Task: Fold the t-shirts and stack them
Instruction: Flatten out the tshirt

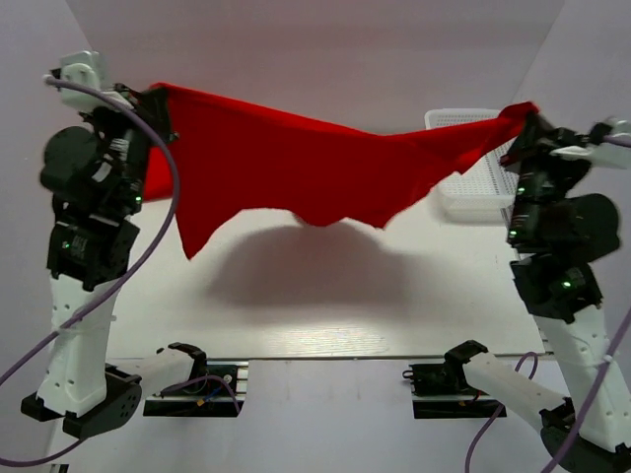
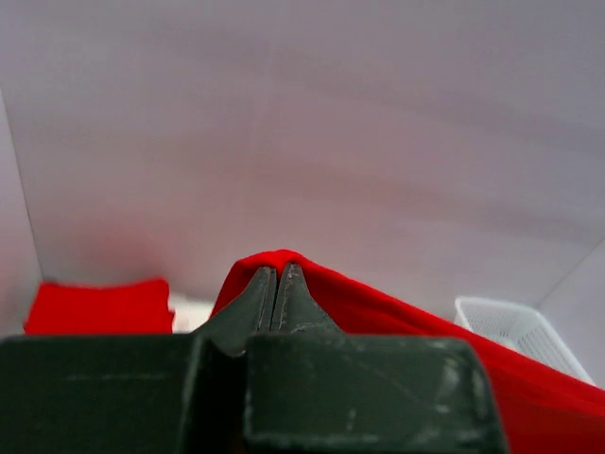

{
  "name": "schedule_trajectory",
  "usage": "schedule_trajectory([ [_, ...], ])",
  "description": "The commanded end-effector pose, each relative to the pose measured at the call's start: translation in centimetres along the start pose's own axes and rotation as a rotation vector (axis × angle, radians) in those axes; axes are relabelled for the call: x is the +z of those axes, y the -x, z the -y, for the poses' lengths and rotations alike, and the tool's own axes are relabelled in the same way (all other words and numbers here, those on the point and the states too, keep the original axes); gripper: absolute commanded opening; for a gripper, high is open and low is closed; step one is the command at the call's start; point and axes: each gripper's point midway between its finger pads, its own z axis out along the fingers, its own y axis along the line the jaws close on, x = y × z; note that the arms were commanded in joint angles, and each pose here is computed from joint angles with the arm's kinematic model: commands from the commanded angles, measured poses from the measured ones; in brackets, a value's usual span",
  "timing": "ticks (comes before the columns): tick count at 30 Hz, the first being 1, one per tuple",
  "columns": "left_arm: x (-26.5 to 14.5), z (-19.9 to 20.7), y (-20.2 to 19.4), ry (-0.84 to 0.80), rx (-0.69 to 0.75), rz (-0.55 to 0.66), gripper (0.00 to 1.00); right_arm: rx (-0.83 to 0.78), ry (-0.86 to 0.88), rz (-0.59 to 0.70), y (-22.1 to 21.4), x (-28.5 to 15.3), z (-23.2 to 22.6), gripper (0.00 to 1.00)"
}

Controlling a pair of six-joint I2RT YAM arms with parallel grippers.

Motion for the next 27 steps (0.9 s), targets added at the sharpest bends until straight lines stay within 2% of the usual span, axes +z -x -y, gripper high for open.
schedule_trajectory([
  [1,-1.5,0.1,5.1,-0.022,0.071,0.111,0.0,0.011,0.002,0.198,9.3,-0.8,1.1,0.0],
  [2,-1.5,0.6,5.2,-0.042,0.07,0.107,0.0,-0.002,0.012,0.199,9.8,-0.8,0.9,0.0],
  [3,-2.4,0.9,6.9,-0.068,0.073,0.139,0.0,0.022,0.016,0.253,12.9,-1.5,1.4,0.0],
  [5,-3.3,1.4,8.5,-0.1,0.077,0.171,0.0,0.014,0.062,0.267,14.1,-1.8,0.7,0.0],
  [6,-4.2,1.6,10.1,-0.116,0.066,0.208,0.0,0.042,0.072,0.321,17.1,-2.7,1.2,0.0],
  [7,-4.5,1.8,10.5,-0.129,0.066,0.213,0.0,0.034,0.096,0.323,17.6,-3.0,1.0,0.0],
  [8,-5.4,2.2,11.3,-0.159,0.072,0.234,0.0,0.049,0.118,0.335,18.4,-3.5,0.9,0.0],
  [9,-7.7,2.6,13.2,-0.213,0.063,0.287,0.0,0.075,0.148,0.407,21.8,-5.3,1.7,0.0],
  [10,-8.6,2.4,13.8,-0.216,0.058,0.305,0.0,0.091,0.156,0.439,23.2,-6.1,2.0,0.0],
  [12,-10.7,3.1,15.7,-0.281,0.051,0.371,0.0,0.094,0.181,0.442,24.0,-7.4,2.5,0.0],
  [14,-12.5,3.8,16.8,-0.338,0.052,0.412,0.0,0.119,0.203,0.506,26.8,-9.6,3.7,0.0],
  [18,-15.5,3.7,19.4,-0.371,0.051,0.487,0.0,0.142,0.21,0.57,29.3,-12.3,5.4,0.0],
  [23,-18.2,4.4,20.6,-0.443,0.051,0.527,0.0,0.155,0.221,0.61,30.6,-14.1,6.4,0.0],
  [27,-17.9,4.9,20.1,-0.469,0.047,0.518,0.0,0.154,0.221,0.617,30.8,-13.9,6.3,0.0],
])
